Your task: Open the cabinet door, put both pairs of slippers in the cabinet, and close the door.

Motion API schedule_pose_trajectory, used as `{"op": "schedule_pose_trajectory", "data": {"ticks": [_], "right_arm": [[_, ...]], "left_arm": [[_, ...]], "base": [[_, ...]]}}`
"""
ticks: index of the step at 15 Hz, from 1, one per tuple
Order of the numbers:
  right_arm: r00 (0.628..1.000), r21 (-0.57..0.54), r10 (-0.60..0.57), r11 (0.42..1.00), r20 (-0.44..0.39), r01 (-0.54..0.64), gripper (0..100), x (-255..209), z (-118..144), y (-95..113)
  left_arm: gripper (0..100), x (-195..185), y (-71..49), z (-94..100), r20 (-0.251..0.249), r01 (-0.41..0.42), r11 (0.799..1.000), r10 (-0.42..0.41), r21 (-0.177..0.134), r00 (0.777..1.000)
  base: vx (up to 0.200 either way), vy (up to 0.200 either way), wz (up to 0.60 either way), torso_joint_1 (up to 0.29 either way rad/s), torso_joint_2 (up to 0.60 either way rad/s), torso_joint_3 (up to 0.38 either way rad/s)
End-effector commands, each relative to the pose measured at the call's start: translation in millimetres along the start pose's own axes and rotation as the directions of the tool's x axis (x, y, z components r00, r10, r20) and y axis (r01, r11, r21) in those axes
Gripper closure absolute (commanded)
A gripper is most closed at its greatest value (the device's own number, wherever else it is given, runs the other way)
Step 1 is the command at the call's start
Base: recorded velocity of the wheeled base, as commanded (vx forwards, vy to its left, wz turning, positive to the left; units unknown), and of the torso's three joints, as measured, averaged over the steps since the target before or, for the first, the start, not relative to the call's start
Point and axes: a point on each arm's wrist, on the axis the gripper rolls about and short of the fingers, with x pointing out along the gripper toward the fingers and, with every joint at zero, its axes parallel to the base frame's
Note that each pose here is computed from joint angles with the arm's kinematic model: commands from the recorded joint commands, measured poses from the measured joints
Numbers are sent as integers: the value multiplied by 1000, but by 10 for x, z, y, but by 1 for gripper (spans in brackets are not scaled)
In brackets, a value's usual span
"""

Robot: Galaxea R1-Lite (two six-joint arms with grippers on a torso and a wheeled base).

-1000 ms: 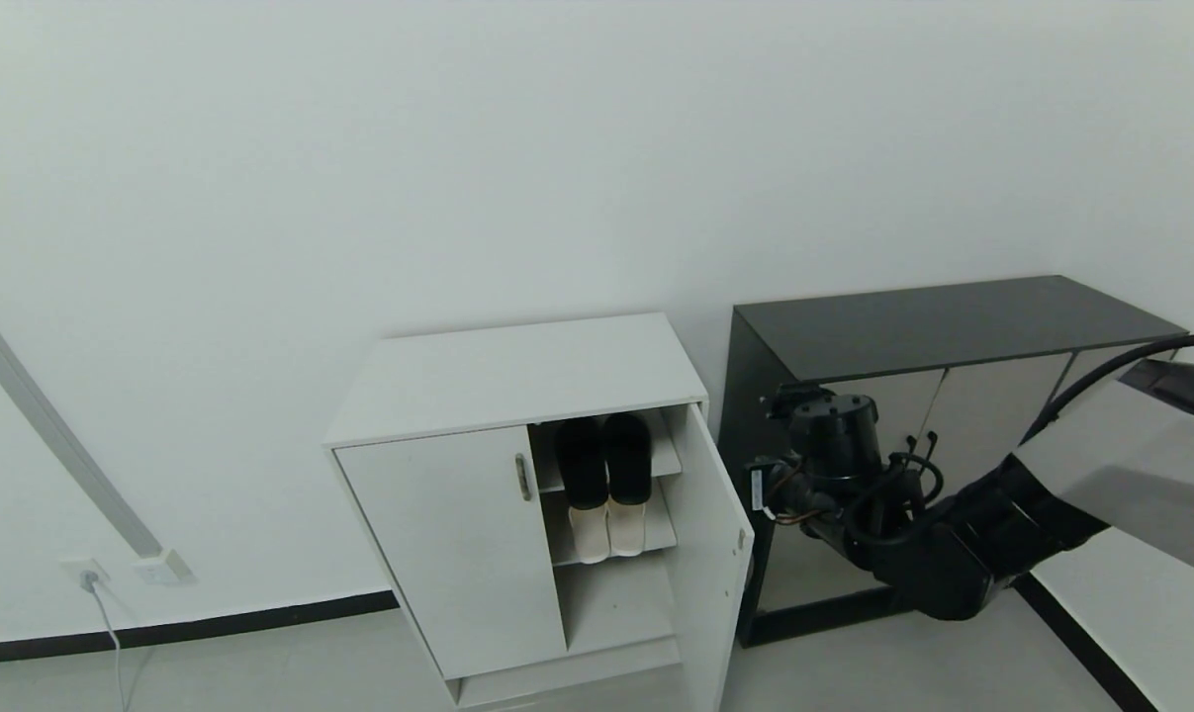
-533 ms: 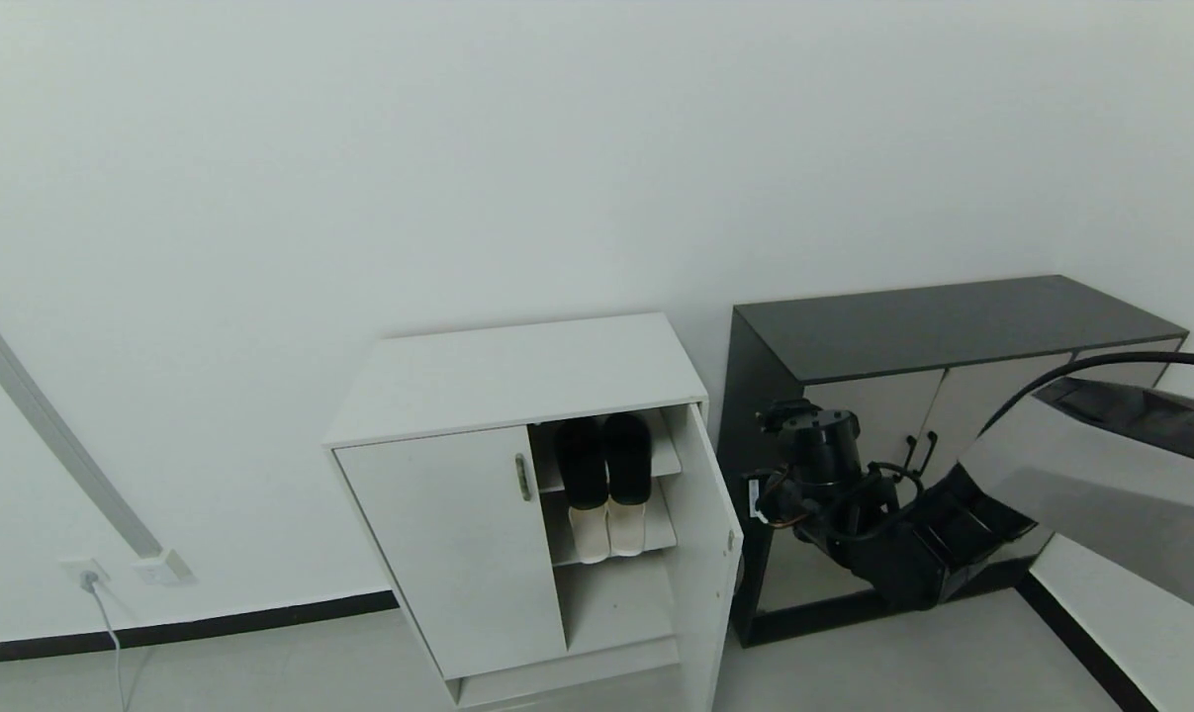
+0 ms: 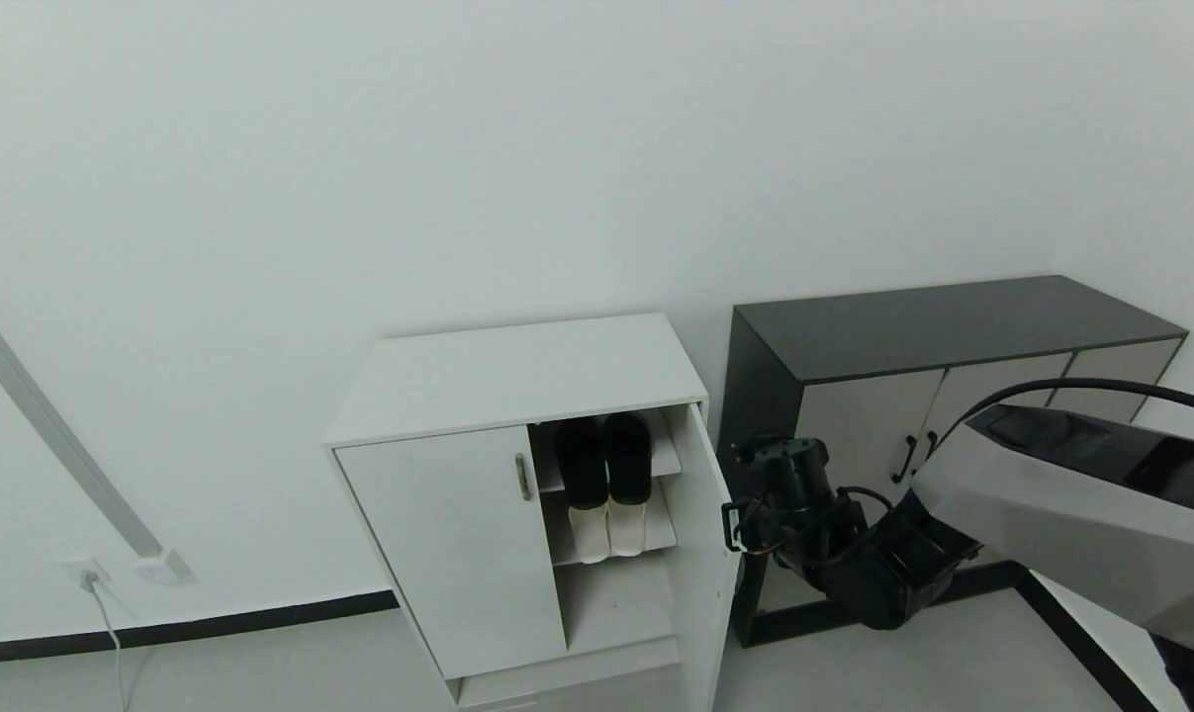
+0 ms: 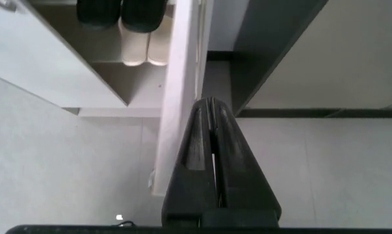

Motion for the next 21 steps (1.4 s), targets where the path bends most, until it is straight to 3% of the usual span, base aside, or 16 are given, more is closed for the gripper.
{"op": "schedule_pose_trajectory", "data": {"ticks": [1,3,5,7,9,14,21], "right_arm": [[1000,-9,23,1000,-4,-23,100,-6,-37,99],[999,-17,51,999,5,-51,100,-70,-24,206],[988,-1,149,989,24,-149,100,-310,55,421],[969,-15,242,970,57,-241,100,-566,134,491],[952,-90,300,952,60,-294,100,-766,171,416],[948,-96,307,950,89,-299,100,-868,209,376],[951,-109,303,949,68,-295,100,-880,148,348]], "left_arm": [[100,1,0,0,-2,-1,1000,1,0,1000],[100,1,0,0,-2,-1,1000,1,-1,1000],[100,1,0,0,-2,-1,1000,1,-1,1000],[100,1,0,0,-2,-1,1000,1,-1,1000],[100,1,0,0,-2,-1,1000,1,-1,1000],[100,1,0,0,-2,-1,1000,1,-1,1000],[100,1,0,0,-2,-1,1000,1,-1,1000]], "base": [[0,0,0,0,0,0],[0,0,0,0,0,0],[0,0,0,0,0,0],[0,0,0,0,0,0],[0,0,0,0,0,0],[0,0,0,0,0,0],[0,0,514,4,5,1]]}}
